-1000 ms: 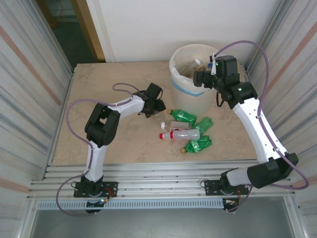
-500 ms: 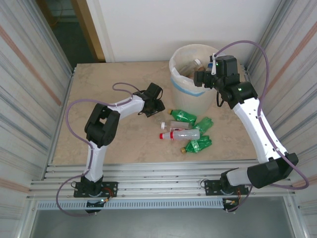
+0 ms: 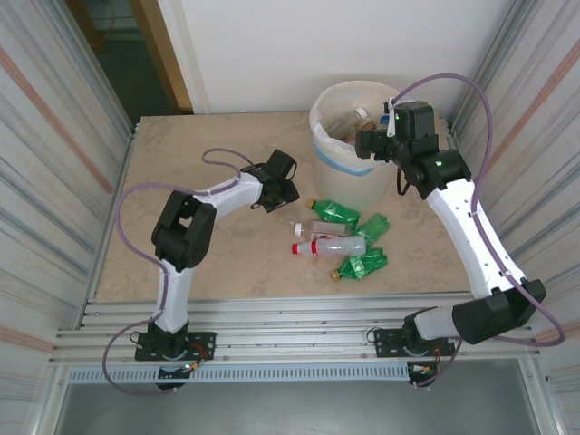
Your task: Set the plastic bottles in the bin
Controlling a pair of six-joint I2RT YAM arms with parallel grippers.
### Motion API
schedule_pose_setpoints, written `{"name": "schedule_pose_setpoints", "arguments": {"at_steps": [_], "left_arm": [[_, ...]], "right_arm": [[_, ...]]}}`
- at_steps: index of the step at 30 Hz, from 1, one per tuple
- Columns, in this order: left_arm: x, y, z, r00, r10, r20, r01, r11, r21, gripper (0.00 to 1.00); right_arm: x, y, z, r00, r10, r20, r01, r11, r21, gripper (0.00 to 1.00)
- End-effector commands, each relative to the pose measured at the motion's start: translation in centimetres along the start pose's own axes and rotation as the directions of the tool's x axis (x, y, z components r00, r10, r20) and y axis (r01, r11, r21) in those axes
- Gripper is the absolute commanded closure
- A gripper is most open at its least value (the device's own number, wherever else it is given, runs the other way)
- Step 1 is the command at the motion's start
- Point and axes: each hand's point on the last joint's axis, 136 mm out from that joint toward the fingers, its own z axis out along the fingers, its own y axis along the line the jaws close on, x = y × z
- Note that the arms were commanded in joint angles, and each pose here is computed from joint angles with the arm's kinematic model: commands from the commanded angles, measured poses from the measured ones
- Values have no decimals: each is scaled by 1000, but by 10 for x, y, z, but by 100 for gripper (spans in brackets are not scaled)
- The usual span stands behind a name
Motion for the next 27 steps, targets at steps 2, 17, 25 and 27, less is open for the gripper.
{"name": "schedule_pose_setpoints", "arguments": {"at_steps": [2, 17, 25, 27], "left_arm": [[-12, 1, -20, 999, 2, 44, -2, 1000, -4, 55], [-23, -1, -36, 996, 10, 86, -11, 1000, 18, 57], [-30, -5, -51, 992, 21, 126, -27, 999, 47, 59], [-33, -6, -55, 990, 29, 137, -36, 998, 50, 59]], "right_arm": [[-6, -1, -3, 1000, -10, 27, 10, 1000, 9, 2], [-7, -1, -5, 999, -6, 31, 6, 1000, 2, 2], [-8, -2, -7, 999, -3, 36, 3, 1000, 1, 2], [-8, -2, -7, 999, -1, 37, 1, 1000, 1, 2]]}}
